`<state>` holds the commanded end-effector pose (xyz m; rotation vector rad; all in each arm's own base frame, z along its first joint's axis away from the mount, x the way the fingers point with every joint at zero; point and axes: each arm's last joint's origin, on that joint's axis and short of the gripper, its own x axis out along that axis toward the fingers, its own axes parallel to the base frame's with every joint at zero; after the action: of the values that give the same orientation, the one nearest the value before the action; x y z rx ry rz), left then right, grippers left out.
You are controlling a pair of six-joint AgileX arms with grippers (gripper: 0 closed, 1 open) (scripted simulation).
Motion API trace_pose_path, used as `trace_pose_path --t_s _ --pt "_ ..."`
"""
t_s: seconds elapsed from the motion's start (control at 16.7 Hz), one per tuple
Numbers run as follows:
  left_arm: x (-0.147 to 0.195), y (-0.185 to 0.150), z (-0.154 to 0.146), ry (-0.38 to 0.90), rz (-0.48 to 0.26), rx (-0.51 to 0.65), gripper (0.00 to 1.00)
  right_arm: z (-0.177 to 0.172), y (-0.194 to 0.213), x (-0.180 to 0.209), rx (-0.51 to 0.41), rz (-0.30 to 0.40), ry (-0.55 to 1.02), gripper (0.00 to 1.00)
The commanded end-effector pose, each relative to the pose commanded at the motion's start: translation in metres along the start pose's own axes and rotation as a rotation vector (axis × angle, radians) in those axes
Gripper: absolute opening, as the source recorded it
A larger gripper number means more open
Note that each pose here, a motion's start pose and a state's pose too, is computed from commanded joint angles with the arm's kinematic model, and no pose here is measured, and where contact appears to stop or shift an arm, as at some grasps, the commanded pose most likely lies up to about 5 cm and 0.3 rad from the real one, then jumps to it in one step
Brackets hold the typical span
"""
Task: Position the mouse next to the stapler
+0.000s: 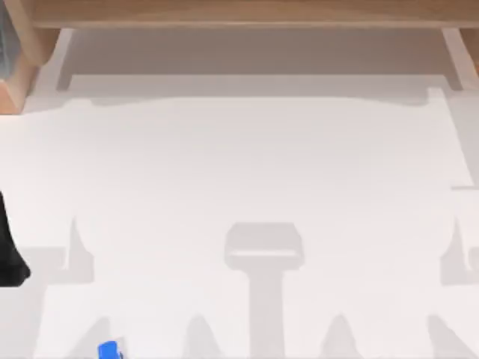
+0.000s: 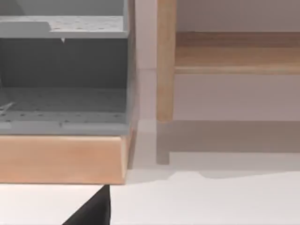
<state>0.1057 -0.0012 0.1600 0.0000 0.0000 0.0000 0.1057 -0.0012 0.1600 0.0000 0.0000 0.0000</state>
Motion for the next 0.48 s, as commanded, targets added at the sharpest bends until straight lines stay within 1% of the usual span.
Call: trace_pose_path --t_s 0.24,0.36,0.48 --pt "0.0 0.0 0.0 0.0 0.0 0.0 1.0 0.005 -0.001 0.0 -0.001 -0.007 0.026 1.0" --pt "0.0 0.0 0.0 0.0 0.0 0.0 1.0 0.017 -0.002 0.001 -0.002 -0.023 0.084 1.0" --pt "0.0 0.0 0.0 0.0 0.0 0.0 1.0 0.039 -0.004 0.003 -0.004 -0.046 0.164 1.0"
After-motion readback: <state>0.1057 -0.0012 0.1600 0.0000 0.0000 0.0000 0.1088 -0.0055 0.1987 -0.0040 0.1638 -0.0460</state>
